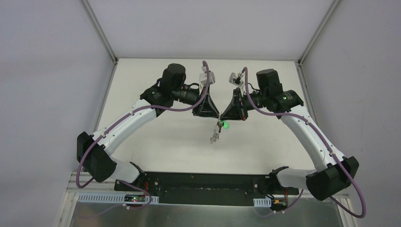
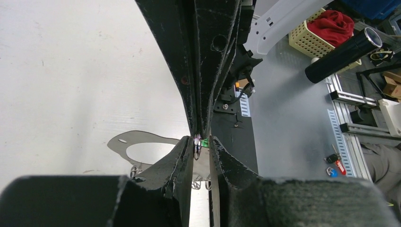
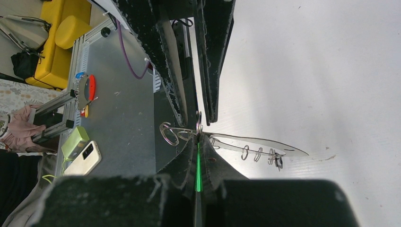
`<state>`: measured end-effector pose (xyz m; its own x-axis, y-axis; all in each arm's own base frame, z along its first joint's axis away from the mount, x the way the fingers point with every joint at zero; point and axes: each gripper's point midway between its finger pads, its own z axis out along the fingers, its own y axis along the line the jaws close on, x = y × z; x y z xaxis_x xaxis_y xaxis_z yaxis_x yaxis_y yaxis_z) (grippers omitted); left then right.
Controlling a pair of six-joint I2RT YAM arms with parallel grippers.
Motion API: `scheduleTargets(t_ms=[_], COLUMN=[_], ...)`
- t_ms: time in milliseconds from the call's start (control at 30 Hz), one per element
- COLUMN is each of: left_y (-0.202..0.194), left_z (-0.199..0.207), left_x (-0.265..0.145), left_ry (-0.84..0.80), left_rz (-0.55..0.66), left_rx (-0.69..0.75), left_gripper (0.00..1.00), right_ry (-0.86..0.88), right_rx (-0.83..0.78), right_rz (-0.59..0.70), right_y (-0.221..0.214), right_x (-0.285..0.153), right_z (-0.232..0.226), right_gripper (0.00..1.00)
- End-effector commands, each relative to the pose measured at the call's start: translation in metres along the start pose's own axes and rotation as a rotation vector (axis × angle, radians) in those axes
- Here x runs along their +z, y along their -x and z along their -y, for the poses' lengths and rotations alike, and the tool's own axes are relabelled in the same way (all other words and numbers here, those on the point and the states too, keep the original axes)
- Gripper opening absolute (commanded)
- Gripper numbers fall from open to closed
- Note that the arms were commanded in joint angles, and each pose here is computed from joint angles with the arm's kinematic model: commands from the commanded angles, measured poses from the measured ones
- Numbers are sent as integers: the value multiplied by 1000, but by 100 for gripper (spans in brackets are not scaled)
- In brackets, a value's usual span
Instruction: Put the keys on the keyring
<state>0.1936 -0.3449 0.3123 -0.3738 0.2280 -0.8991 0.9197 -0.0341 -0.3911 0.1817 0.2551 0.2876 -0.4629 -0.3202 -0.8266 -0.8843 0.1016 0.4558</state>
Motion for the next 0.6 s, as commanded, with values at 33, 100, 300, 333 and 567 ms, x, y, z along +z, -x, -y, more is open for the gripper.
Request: scheduleTargets(t_ms=[33, 100, 300, 333, 567], left_y=[13, 12, 10, 10, 10], left_z=[8, 8, 8, 8, 9], left_x=[3, 4, 4, 4, 5], left_ry=[-28, -30, -31, -32, -40], left_rz=[17, 15, 11, 10, 9], left_rx=[60, 58, 57, 57, 55], left_gripper=[18, 18, 13, 11, 0], right_ry=[38, 38, 35, 36, 36], right_rx=[-41, -40, -40, -40, -39], right_rz=[33, 33, 33, 33, 36], right_y=[11, 11, 11, 11, 12], right_x=[-1, -1, -1, -1, -1], right_z=[-8, -8, -8, -8, -8], right_gripper=[0, 0, 0, 0, 0])
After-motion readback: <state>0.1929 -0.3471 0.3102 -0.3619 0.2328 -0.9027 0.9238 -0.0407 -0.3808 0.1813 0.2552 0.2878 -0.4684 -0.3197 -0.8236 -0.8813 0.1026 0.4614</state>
